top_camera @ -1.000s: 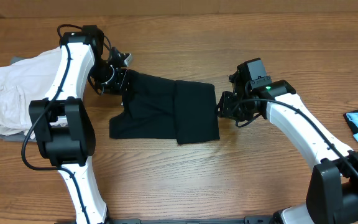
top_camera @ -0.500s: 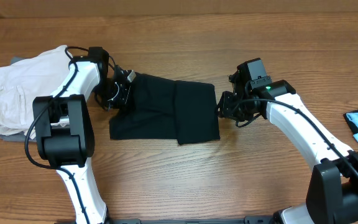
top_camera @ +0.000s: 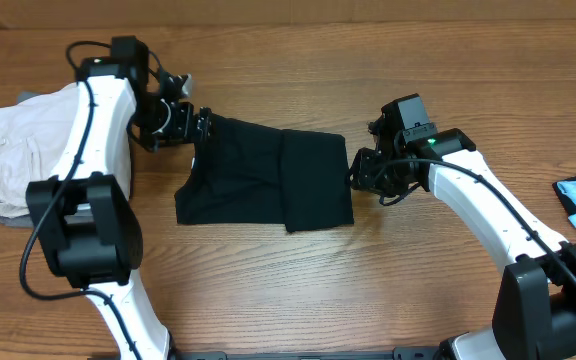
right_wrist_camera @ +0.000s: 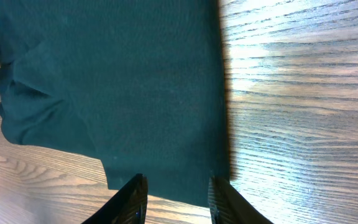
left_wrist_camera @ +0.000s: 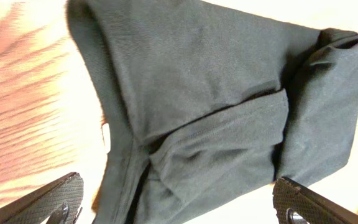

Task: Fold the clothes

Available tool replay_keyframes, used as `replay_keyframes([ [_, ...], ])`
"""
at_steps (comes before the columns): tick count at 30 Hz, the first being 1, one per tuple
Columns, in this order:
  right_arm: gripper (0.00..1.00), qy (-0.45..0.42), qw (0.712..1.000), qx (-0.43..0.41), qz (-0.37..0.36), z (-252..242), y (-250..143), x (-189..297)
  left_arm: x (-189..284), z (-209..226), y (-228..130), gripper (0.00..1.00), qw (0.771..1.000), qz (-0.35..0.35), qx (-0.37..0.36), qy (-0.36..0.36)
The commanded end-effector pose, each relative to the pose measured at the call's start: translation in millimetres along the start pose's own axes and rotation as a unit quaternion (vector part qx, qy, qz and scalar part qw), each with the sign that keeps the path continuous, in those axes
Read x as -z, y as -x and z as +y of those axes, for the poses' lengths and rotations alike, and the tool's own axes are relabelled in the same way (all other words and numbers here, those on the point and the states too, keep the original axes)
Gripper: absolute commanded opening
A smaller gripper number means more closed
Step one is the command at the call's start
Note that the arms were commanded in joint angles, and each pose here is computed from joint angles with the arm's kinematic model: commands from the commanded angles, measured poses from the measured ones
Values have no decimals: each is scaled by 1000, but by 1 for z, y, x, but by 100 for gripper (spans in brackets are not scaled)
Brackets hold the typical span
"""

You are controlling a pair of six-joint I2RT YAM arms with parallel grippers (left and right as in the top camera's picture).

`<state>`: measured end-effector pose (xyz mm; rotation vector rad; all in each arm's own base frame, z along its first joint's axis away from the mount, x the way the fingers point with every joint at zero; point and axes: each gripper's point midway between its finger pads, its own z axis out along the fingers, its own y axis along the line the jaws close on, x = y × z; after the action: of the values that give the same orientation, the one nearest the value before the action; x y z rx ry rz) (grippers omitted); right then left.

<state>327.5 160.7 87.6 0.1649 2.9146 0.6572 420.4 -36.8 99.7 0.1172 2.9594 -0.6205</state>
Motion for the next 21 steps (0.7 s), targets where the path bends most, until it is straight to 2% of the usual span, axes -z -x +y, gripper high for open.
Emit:
replay_keyframes([
  [1,36,-4,1000,2,0,-2,0,-2,-4,15,-6,100,1000,10,9,7],
  [7,37,-4,1000,2,0,-2,0,-2,-43,19,-29,100,997,59,-6,-53],
  [11,37,-4,1000,2,0,-2,0,-2,-66,27,-43,100,995,82,-5,-59],
  [19,37,-3,1000,2,0,-2,0,-2,-104,27,-51,100,991,91,1,-100],
  [21,37,-3,1000,2,0,-2,0,-2,-110,23,-51,97,989,94,-1,-113],
])
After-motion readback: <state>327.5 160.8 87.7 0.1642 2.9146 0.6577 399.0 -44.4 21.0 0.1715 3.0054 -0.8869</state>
